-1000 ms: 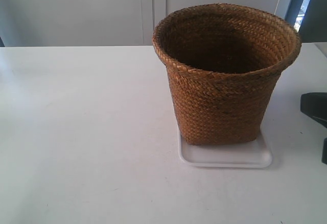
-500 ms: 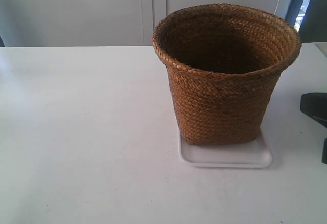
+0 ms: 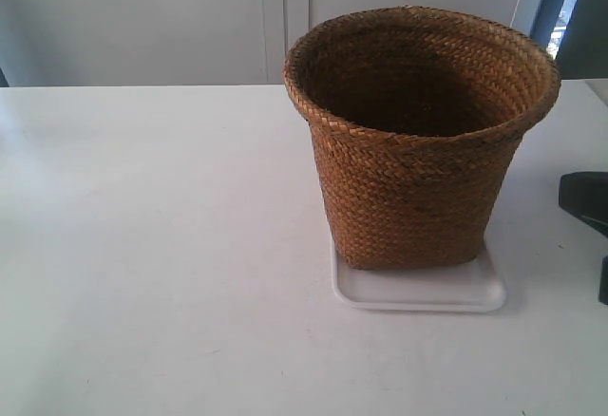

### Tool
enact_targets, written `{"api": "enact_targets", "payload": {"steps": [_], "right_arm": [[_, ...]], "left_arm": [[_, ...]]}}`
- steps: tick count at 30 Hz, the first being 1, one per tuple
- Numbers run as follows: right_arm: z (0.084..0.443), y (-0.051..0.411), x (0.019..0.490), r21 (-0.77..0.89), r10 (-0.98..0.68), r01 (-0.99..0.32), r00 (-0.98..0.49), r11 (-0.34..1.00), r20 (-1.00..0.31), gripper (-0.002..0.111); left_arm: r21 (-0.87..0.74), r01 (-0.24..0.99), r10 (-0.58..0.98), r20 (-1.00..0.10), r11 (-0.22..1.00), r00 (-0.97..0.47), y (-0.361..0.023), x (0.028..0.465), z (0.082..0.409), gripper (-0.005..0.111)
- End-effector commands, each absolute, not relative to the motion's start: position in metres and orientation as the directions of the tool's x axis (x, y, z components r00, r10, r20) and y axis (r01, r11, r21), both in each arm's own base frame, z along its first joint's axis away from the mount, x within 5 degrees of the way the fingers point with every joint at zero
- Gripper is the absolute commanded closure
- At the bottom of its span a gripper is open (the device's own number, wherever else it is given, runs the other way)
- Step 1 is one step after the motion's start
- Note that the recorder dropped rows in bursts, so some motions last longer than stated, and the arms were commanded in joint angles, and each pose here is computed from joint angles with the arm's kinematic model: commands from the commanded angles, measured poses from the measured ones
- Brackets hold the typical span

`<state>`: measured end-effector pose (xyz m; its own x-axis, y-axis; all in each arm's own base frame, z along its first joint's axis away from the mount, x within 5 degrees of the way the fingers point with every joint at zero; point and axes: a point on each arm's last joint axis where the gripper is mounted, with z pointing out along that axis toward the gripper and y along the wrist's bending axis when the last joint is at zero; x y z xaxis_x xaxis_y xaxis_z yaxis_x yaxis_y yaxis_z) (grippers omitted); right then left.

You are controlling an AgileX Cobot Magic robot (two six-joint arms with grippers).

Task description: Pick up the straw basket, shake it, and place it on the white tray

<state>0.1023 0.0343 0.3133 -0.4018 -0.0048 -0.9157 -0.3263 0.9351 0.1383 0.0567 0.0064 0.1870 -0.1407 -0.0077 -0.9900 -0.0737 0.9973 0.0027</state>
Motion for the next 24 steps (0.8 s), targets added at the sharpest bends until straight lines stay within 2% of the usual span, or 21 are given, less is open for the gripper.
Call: {"api": "enact_targets", "payload": {"steps": [1,6,9,14,19,24], "right_arm": [[0.312,0.034,0.101,0.141,0.0,-0.323,-0.401,0.936,-0.916,0.108],[0.311,0.034,0.099,0.14,0.0,-0.323,-0.397,0.936,-0.918,0.108],[0.303,0.03,0.097,0.077,-0.042,-0.309,-0.363,0.948,-0.931,0.108],[0.283,0.02,0.092,0.021,-0.049,-0.22,-0.306,0.975,-0.951,0.108],[0.262,0.016,0.088,0.033,-0.028,-0.175,-0.338,0.984,-0.941,0.108],[0.26,0.012,0.085,0.021,-0.02,-0.127,-0.316,0.992,-0.949,0.108]], "left_arm": [[-0.014,-0.075,-0.024,-0.99,0.997,-0.137,0.006,0.056,0.186,0.107],[-0.014,-0.075,-0.024,-0.99,0.997,-0.137,0.006,0.056,0.186,0.107],[-0.014,-0.075,-0.024,-0.99,0.997,-0.137,0.006,0.056,0.186,0.107],[-0.014,-0.075,-0.024,-0.99,0.997,-0.137,0.006,0.056,0.186,0.107],[-0.014,-0.075,-0.024,-0.99,0.997,-0.137,0.006,0.056,0.186,0.107],[-0.014,-0.075,-0.024,-0.99,0.997,-0.137,0.006,0.056,0.186,0.107]]}}
